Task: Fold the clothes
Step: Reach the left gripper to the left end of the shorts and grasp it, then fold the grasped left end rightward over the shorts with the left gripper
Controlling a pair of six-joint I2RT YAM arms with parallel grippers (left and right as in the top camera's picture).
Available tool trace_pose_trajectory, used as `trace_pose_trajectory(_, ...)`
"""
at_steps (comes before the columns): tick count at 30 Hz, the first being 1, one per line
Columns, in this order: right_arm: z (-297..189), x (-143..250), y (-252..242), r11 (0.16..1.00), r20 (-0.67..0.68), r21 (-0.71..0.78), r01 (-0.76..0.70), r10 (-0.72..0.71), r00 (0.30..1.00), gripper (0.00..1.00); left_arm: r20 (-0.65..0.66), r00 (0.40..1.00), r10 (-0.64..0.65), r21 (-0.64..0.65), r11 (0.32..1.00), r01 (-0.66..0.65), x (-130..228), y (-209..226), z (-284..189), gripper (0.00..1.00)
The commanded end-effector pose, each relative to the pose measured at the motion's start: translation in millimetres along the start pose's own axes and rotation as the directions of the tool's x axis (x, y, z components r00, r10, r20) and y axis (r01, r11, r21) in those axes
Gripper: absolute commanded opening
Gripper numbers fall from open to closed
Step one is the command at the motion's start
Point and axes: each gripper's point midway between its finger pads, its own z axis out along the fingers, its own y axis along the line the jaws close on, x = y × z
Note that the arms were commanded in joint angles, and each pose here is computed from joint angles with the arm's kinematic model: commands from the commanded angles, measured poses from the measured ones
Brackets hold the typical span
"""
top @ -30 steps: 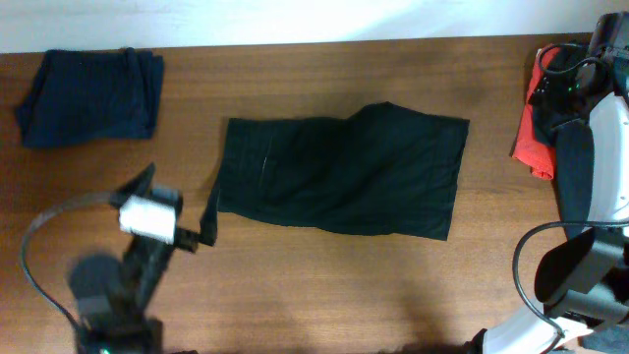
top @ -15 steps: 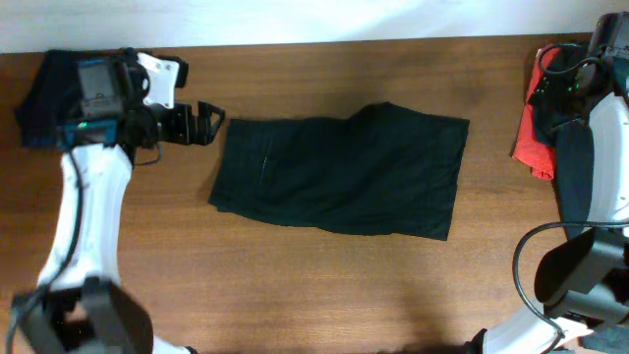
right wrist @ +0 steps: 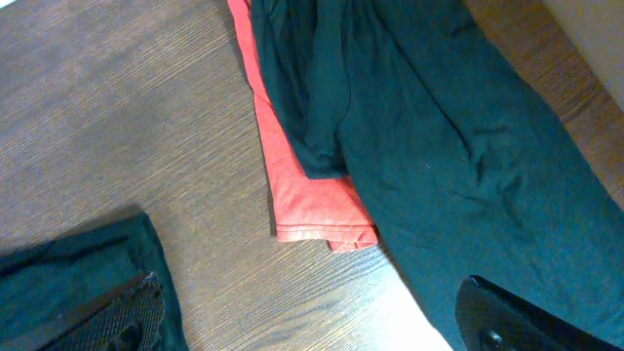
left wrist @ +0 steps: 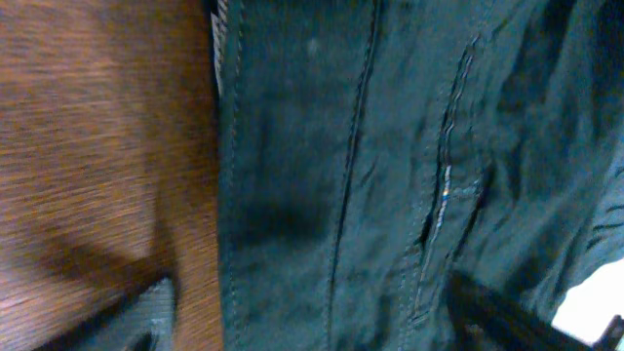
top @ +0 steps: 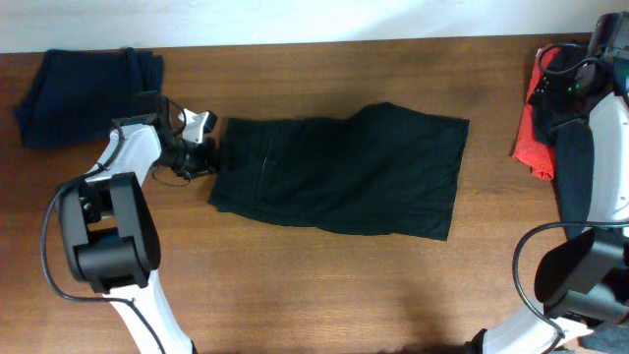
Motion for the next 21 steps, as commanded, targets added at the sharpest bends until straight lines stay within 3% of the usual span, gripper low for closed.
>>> trace_pose_trajectory(1,-5.5,-4.4,-1.0,1.000,0.020,0.010,0.007,-0.007,1.000,0.99,-0.092,0.995,-0.043,0.062,0.997,0.049,21.9,-4.0,32.2,0.70)
trace_pose_trajectory(3,-5.5,-4.3,-1.0,1.000,0.019,0.010,0.007,-0.007,1.000,0.99,-0.107,0.994,-0.022,0.067,0.997,0.030,24.0,-13.2,38.2,0.39)
trace_pose_trajectory(4,-5.5,-4.3,-0.8,1.000,0.019,0.010,0.007,-0.007,1.000,0.99,-0.111,0.994,-0.016,0.068,0.997,0.024,24.5,-15.6,39.8,0.16)
trace_pose_trajectory(5,-5.5,-4.3,-1.0,1.000,0.019,0.010,0.007,-0.007,1.000,0.99,-0.112,0.994,-0.015,0.068,0.997,0.022,24.6,-16.2,40.2,0.01)
trace_pose_trajectory(7,-5.5,-4.4,-1.0,1.000,0.020,0.010,0.007,-0.007,1.000,0.99,-0.115,0.993,-0.032,0.038,0.999,0.037,25.1,-10.5,39.8,0.01)
trace_pose_trajectory(8,-5.5,-4.5,-0.8,1.000,0.020,0.009,0.006,-0.007,1.000,0.99,-0.117,0.989,-0.094,-0.045,0.995,0.090,26.1,4.7,37.5,0.01)
trace_pose_trajectory(10,-5.5,-4.3,-0.8,1.000,0.019,0.010,0.007,-0.007,1.000,0.99,-0.099,0.966,-0.239,-0.224,0.951,0.212,27.7,38.6,20.3,0.00)
trace_pose_trajectory(14,-5.5,-4.4,-1.0,1.000,0.020,0.011,0.007,-0.007,1.000,0.99,-0.043,0.919,-0.391,-0.427,0.839,0.337,19.2,72.7,-47.7,0.00)
trace_pose_trajectory(18,-5.5,-4.4,-1.0,1.000,0.020,0.011,0.007,-0.007,1.000,0.99,-0.009,0.917,-0.398,-0.569,0.756,0.322,2.8,64.1,-126.3,0.00)
trace_pose_trajectory(21,-5.5,-4.4,-1.0,1.000,0.020,0.011,0.007,-0.007,1.000,0.99,-0.011,0.926,-0.379,-0.582,0.755,0.302,-4.5,28.7,-167.8,0.01)
